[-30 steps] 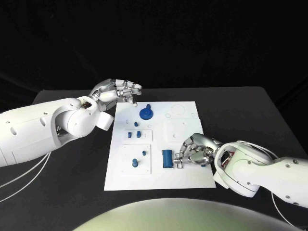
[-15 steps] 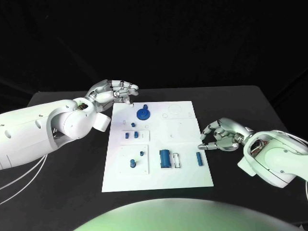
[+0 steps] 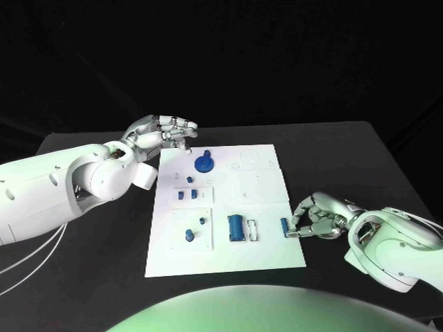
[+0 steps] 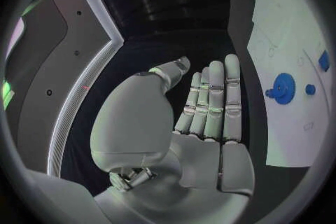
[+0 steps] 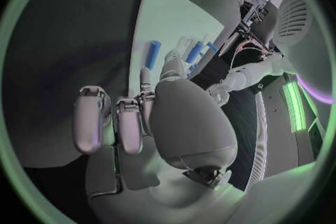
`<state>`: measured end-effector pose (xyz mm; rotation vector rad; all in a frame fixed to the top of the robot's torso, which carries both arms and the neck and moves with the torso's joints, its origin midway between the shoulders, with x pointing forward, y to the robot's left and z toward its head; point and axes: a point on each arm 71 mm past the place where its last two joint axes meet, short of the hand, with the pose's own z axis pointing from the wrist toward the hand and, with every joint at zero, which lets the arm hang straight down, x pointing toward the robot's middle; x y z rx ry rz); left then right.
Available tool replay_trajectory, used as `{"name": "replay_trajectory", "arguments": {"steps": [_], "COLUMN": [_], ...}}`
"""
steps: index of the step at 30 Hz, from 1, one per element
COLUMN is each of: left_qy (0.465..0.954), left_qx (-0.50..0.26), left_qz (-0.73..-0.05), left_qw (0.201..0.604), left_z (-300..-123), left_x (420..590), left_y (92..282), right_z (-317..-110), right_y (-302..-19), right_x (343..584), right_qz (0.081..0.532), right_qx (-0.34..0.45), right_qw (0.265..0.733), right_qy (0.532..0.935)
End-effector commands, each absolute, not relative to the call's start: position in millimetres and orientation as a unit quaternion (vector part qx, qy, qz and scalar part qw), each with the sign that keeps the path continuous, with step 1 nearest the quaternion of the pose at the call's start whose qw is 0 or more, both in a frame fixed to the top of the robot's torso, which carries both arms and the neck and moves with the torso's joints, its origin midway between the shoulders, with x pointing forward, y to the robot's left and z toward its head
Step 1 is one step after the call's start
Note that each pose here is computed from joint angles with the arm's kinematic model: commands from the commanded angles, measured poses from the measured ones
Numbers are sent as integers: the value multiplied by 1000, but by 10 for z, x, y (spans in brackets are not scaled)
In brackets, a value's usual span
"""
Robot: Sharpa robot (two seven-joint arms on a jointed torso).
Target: Assemble the parts on the task board
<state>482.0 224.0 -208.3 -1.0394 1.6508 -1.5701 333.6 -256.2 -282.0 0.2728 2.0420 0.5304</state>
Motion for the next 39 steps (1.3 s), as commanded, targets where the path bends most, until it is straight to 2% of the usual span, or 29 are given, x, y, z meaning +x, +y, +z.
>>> {"name": "replay_trajectory", "arguments": {"steps": [1, 8, 39], "left_qy": [625, 625, 626], "left_qx": [-389, -390, -391], "left_qz": [-602, -601, -600], "left_qw": [309, 310, 309], "left_z": [-2071, -2071, -2068], "left_x": [4813, 4811, 4801], "left_y": [2221, 2229, 2244], "right_z": [-2856, -2900, -3042], "right_y": [-2574, -2554, -2308], "right_x": [3344, 3352, 3396], "right_qz": [180, 167, 170], "right_qx": [100, 104, 91], "right_qw": [500, 502, 481], "right_qy": [841, 842, 855]}}
